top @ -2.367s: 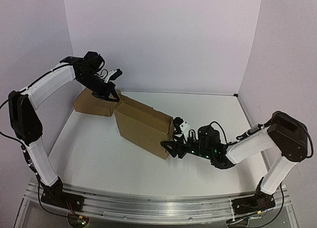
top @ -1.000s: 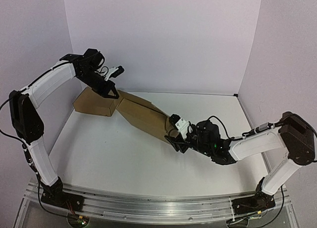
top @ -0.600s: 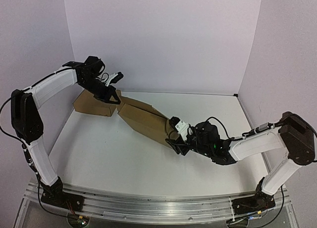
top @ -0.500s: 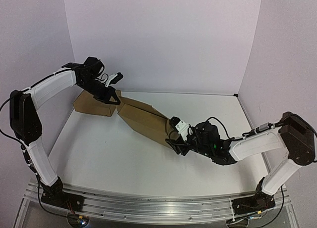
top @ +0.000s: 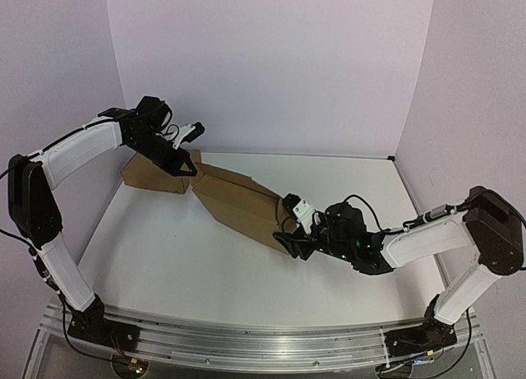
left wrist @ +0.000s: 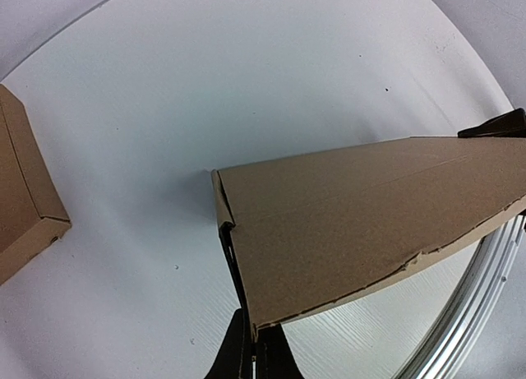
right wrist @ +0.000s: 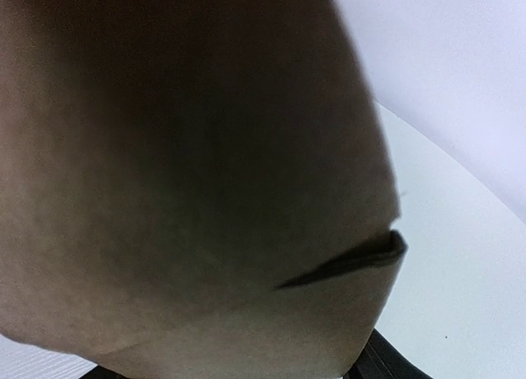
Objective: Fold the paper box
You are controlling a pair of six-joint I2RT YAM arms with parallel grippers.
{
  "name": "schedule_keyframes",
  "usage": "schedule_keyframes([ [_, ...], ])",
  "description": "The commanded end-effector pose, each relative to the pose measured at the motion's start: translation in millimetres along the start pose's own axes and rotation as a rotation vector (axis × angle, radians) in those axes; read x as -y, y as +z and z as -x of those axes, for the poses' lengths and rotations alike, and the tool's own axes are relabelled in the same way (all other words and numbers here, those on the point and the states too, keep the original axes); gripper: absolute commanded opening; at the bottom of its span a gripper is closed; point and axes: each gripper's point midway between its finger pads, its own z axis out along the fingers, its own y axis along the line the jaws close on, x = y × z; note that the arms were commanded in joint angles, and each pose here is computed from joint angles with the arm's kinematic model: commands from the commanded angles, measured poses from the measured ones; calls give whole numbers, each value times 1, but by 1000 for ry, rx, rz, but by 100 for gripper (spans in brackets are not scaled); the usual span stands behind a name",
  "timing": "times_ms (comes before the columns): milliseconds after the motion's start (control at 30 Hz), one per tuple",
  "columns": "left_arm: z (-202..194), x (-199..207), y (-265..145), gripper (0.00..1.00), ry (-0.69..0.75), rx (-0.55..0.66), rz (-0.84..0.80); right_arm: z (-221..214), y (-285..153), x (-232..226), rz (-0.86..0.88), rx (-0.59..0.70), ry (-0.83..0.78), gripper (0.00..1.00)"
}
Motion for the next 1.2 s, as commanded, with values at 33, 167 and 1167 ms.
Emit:
schedule_keyframes([
  [33, 1, 38, -11, 0, 109, 24, -50, -19, -3, 7, -23, -73, 44, 34],
  [167, -3, 51, -9, 0, 177, 33, -28, -16, -2, 6, -17, -65, 66, 34],
  [1167, -49, 89, 27, 0, -147, -178, -310, -11, -2, 4, -2, -50, 258, 31],
])
